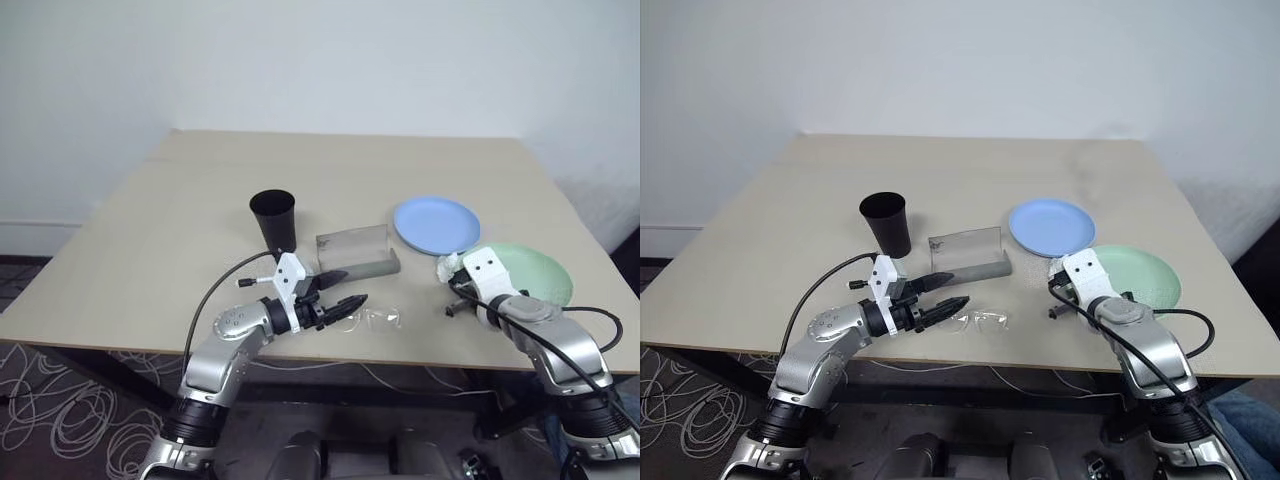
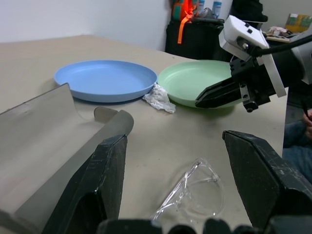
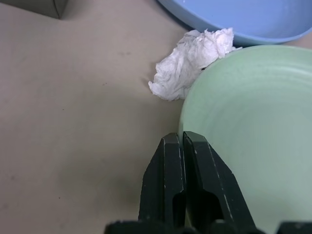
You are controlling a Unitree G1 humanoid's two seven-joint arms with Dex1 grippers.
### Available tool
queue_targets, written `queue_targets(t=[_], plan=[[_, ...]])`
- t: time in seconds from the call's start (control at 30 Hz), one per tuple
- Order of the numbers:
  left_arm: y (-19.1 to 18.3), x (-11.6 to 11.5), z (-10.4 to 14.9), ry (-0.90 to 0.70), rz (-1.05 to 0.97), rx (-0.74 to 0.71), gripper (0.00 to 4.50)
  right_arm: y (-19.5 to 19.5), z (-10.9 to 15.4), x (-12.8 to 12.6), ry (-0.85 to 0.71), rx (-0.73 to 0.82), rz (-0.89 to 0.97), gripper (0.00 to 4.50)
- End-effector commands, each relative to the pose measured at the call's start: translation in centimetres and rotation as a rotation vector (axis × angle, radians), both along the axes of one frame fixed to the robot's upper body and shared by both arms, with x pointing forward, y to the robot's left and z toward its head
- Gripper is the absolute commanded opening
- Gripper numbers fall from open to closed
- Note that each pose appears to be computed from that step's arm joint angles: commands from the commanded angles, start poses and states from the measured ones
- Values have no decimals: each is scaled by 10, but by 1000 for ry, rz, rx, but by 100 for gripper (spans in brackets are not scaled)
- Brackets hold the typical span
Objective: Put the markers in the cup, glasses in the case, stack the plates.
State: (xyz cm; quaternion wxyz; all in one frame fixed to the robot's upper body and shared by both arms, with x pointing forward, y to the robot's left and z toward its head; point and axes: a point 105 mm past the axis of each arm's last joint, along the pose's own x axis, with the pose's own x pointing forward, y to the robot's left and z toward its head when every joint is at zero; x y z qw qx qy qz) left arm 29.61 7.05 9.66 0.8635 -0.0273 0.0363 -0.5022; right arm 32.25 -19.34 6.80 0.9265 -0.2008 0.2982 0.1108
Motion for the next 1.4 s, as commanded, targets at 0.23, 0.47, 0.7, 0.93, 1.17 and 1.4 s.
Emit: queue_targets(t=[0.23, 0.47, 0.7, 0.93, 1.17, 1.4], plan=[[-1, 1, 11, -56, -2, -6, 333, -51, 31, 25, -140, -196, -194, 3], [-3, 4, 12, -60, -6, -6, 333, -39, 50, 58, -250, -168, -89, 3], [-2, 7, 14, -68, -3, -4, 333, 11, 68, 89, -343, 26, 212, 3], [-2, 8, 15, -74, 0, -1, 333, 43, 64, 111, -350, 69, 396, 3], [0, 9, 17, -87, 12, 3, 333, 63, 59, 123, -345, 91, 482, 3], [2, 8, 17, -87, 21, 3, 333, 64, 66, 127, -390, 115, 486, 174]])
